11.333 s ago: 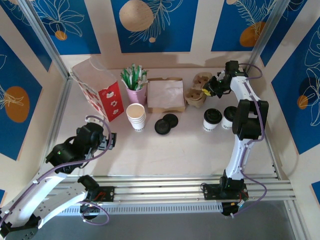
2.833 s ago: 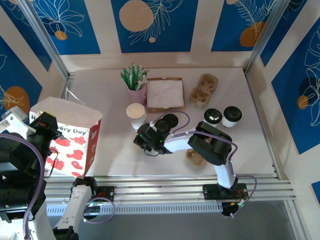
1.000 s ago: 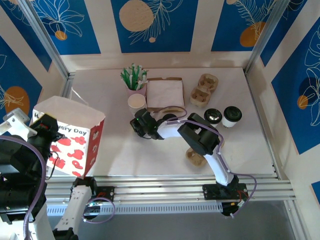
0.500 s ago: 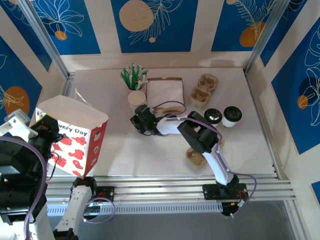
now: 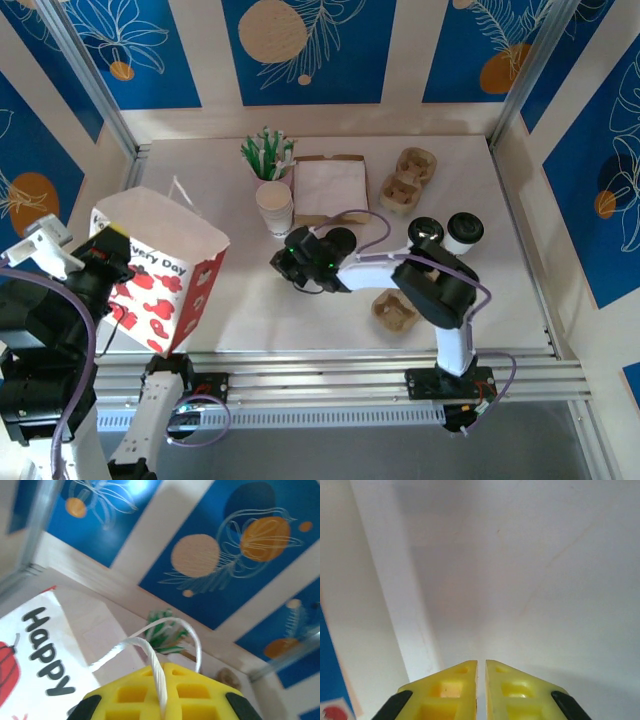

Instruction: Pack the takeout coffee

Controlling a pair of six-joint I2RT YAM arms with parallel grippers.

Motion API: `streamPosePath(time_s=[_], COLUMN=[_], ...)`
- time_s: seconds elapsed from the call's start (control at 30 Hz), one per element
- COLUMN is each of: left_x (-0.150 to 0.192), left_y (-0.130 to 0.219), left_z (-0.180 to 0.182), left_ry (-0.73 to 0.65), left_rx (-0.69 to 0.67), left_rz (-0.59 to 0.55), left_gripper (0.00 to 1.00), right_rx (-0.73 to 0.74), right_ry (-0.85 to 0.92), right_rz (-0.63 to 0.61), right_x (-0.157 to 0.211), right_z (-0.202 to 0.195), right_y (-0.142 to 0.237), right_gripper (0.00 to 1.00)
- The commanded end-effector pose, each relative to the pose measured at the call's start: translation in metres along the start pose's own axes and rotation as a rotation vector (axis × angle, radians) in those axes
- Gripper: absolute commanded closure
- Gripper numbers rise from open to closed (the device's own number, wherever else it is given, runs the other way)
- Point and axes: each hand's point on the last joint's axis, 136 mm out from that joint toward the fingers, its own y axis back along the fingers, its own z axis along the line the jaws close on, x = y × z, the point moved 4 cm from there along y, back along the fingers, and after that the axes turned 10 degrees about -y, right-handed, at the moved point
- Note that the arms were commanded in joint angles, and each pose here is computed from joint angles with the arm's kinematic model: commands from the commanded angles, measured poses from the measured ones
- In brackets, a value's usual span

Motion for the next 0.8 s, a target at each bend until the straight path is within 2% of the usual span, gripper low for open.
streamPosePath(time_s=[0.0,0.17,0.33,0.5,0.6,0.77], left_x=[0.005,0.011,0.014,0.014,0.013,0.029], left_y=[-0.006,-0.01,-0.017,-0.022,-0.025,-0.039], left_z=[-0.03,-0.037,-0.051,-0.054,-0.061,-0.057], left_ry=[0.062,0.105,0.18,0.225,0.264,0.356], left_rx=[0.254,0.349,0.498,0.543,0.659,0.736], left_rz=[0.016,0.021,0.043,0.039,0.011,0.038], left_gripper=[1.0,1.0,1.0,1.0,1.0,1.0], right_rx=[0.015,0.123,0.188,0.207,0.227,0.233], right_ry=[0.06,0.081,0.031,0.013,-0.02,-0.02], right_rz=[-0.05,-0.103,-0.126,-0.131,-0.15,-0.174], right_x=[0.0,-0.005,-0.016,-0.026,-0.036,-0.051], right_z=[-0.009,-0.045,-0.084,-0.086,-0.091,-0.086], right_y=[0.031,0.063,0.07,0.063,0.057,0.046], right_gripper=[0.84,0.83,0.84,0.86,0.86,0.87])
